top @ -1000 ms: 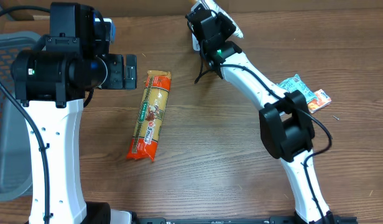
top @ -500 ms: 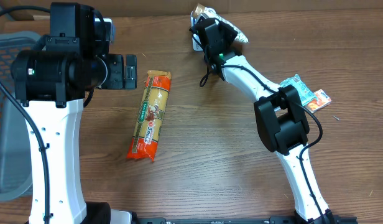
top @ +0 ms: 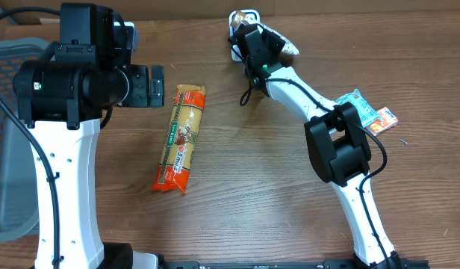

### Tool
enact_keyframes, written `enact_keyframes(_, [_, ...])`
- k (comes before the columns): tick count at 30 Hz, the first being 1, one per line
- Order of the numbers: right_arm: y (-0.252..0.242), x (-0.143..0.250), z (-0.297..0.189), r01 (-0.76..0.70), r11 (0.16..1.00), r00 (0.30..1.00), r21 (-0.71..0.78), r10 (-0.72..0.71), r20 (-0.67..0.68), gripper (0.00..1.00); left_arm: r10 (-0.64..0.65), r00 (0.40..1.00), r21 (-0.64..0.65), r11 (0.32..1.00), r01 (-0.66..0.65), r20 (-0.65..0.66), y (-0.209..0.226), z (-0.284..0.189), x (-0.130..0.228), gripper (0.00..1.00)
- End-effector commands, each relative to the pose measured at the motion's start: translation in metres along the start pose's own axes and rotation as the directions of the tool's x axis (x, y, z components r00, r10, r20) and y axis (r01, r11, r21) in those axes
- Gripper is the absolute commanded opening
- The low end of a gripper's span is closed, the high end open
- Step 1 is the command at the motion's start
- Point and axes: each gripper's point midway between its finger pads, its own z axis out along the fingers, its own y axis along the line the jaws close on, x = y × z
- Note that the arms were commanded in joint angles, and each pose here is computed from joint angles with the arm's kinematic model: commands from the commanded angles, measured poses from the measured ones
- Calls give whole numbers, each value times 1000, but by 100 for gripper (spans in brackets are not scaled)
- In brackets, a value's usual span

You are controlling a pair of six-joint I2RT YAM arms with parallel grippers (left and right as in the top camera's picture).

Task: Scan the item barcode
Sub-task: 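Hold the tube barcode against the white scanner face, then carry the tube right and set it down near the wipes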

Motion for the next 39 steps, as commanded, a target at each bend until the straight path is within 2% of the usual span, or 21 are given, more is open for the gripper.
enact_keyframes(1, [-44,-25,-31,-111,993,992,51,107,61,3,24,1000,2,1000,-24,6,-2,-1,-2,100])
enact_keyframes(7, [-75,-31,-71,-198,980,976,-21,199,89,4,24,1000,2,1000,-24,6,-2,-1,-2,100])
enact_keyframes(10, [-80,-32,-104,-262,951,955,-162,280,97,4,24,1000,2,1000,-24,6,-2,-1,-2,100])
enact_keyframes(12, [-81,-31,-132,-326,899,928,-293,364,84,4,24,1000,2,1000,-24,6,-2,-1,-2,99])
enact_keyframes(13, [-82,-29,-145,-360,863,911,-353,407,67,4,24,1000,2,1000,-24,6,-2,-1,-2,100])
enact_keyframes(16, [-85,-17,-189,-506,685,824,-524,564,-59,4,24,1000,2,1000,-24,6,-2,-1,-2,100])
enact_keyframes(20, [-86,15,-244,-633,413,720,-655,625,-302,4,24,1000,2,1000,-24,6,-2,-1,-2,100])
enact_keyframes(25, [-85,66,-265,-768,196,597,-609,562,-572,4,24,1000,2,1000,-24,6,-2,-1,-2,100])
enact_keyframes(28, [-83,105,-256,-838,159,523,-522,507,-685,4,24,1000,2,1000,-24,6,-2,-1,-2,100])
enact_keyframes(33, [-76,148,-215,-928,91,355,-363,520,-777,4,24,1000,2,1000,-24,6,-2,-1,-2,100])
enact_keyframes(37, [-59,177,-172,-975,4,187,-223,558,-808,4,24,1000,2,1000,-24,6,-2,-1,-2,100])
enact_keyframes(39, [-47,195,-152,-989,-55,79,-135,571,-817,4,24,1000,2,1000,-24,6,-2,-1,-2,100])
